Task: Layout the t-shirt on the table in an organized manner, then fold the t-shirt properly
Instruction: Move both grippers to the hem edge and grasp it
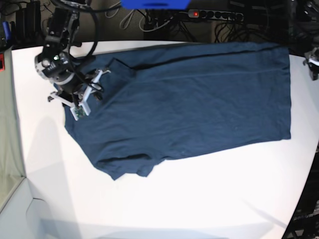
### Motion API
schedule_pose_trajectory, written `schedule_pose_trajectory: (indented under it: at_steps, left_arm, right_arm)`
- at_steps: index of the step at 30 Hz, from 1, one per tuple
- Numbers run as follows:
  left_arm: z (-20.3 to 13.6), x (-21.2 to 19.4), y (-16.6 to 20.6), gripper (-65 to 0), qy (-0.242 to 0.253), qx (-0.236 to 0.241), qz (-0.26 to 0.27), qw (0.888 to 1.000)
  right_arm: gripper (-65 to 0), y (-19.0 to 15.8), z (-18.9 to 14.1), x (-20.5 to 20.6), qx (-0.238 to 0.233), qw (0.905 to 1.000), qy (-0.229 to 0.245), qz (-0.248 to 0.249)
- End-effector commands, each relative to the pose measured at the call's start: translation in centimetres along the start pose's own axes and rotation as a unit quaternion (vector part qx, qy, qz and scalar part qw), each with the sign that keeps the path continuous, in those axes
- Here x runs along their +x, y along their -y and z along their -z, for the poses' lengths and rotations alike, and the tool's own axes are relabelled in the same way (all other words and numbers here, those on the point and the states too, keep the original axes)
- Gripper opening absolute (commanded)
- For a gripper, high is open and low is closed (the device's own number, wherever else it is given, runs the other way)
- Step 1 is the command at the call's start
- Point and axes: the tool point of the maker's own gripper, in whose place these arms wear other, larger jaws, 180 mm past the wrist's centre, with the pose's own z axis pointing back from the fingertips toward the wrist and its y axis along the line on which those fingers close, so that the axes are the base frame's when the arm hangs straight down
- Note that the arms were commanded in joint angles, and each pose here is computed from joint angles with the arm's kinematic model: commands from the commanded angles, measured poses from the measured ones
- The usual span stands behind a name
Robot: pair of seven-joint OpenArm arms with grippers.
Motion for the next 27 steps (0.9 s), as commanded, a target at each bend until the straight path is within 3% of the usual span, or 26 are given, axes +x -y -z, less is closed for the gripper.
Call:
schedule_pose_trajectory:
  at_steps: [1, 8, 13, 16, 27]
  left_arm:
    - [0.0, 2.9, -0.2, -22.1, 0.045, -0.001, -0.002, 0.999]
    - [2.9, 6.5, 0.9, -22.0, 0.087, -0.024, -0.058, 0.994]
    - [6.6, 8.1, 2.9, -22.0, 0.07, -0.07, -0.066, 0.993]
    - [8.4, 8.4, 3.7, -22.0, 0.053, -0.09, -0.068, 0.992]
    - [13.9, 9.5, 8.4, -22.0, 0.061, -0.157, -0.083, 0.982]
  right_arm:
    - [-26.4, 0.5, -0.3, 1.6, -0.007, 0.9996, 0.028, -0.002]
    - [-23.1, 2.8, 2.3, 7.5, -0.009, 0.9971, 0.075, 0.002]
    - [-23.1, 5.7, 6.1, 10.3, 0.006, 0.9977, 0.066, 0.013]
    - [-23.1, 7.1, 8.1, 10.9, 0.019, 0.9981, 0.053, 0.025]
    - [-23.1, 9.8, 12.7, 12.4, 0.064, 0.9872, 0.106, 0.1]
